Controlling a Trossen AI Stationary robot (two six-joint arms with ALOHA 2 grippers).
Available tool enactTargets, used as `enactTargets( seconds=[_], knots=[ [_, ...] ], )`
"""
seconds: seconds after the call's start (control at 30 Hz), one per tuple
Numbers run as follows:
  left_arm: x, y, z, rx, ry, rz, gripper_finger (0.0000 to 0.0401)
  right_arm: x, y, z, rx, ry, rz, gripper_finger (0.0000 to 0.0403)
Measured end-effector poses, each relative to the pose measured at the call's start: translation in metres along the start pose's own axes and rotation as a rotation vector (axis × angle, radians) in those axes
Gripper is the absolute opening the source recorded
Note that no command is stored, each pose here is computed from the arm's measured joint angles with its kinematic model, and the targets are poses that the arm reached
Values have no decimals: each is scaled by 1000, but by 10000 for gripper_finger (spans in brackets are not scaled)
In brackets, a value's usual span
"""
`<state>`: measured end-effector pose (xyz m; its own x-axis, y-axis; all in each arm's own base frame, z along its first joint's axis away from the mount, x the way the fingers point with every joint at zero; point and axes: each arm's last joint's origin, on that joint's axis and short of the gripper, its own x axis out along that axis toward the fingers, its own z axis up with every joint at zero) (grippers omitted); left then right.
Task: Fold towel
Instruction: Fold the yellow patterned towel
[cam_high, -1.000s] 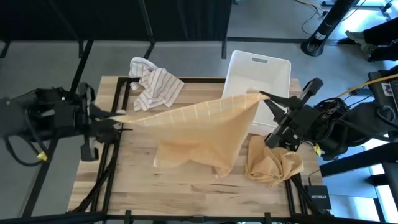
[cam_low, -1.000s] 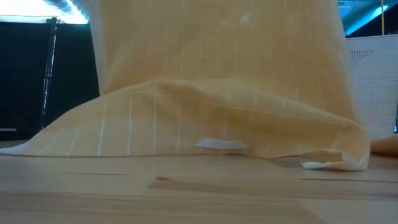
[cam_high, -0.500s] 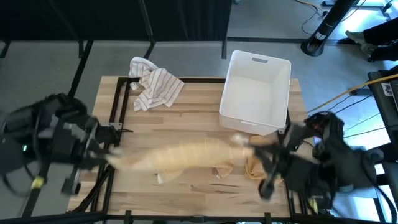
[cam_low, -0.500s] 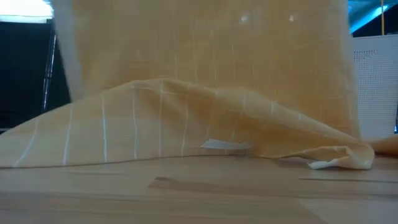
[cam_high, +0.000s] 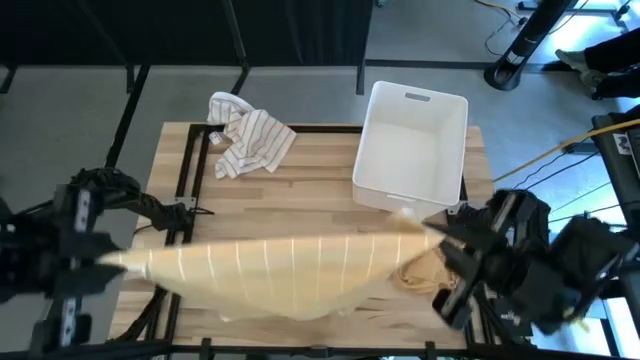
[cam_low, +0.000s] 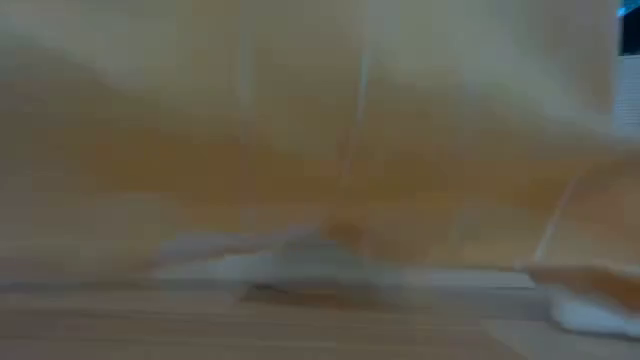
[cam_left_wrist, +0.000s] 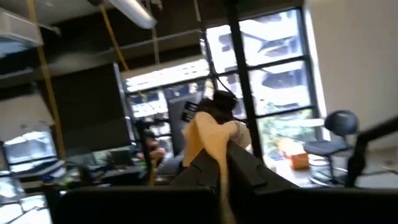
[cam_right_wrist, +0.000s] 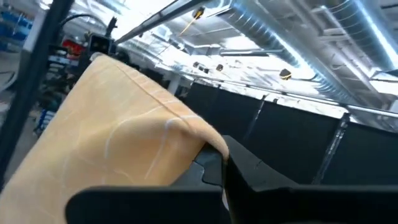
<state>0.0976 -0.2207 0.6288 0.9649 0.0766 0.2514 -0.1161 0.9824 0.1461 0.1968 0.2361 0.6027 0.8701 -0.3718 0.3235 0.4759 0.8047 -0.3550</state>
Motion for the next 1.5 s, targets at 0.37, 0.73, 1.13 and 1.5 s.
enactTargets(
  seconds=[0.37, 0.73, 1.13, 1.5],
  knots=[
    [2, 38, 11, 31, -1, 117, 3, 44, -49, -18, 2, 128, -186, 4],
    [11, 28, -1, 77, 114, 167, 3, 86, -36, -61, -154, 337, -244, 5],
    [32, 23, -19, 182, 222, 262, 3, 119, -37, -134, -159, 511, -151, 5],
    [29, 40, -61, 179, 342, 400, 3, 113, -55, -183, -174, 776, -163, 4]
  ],
)
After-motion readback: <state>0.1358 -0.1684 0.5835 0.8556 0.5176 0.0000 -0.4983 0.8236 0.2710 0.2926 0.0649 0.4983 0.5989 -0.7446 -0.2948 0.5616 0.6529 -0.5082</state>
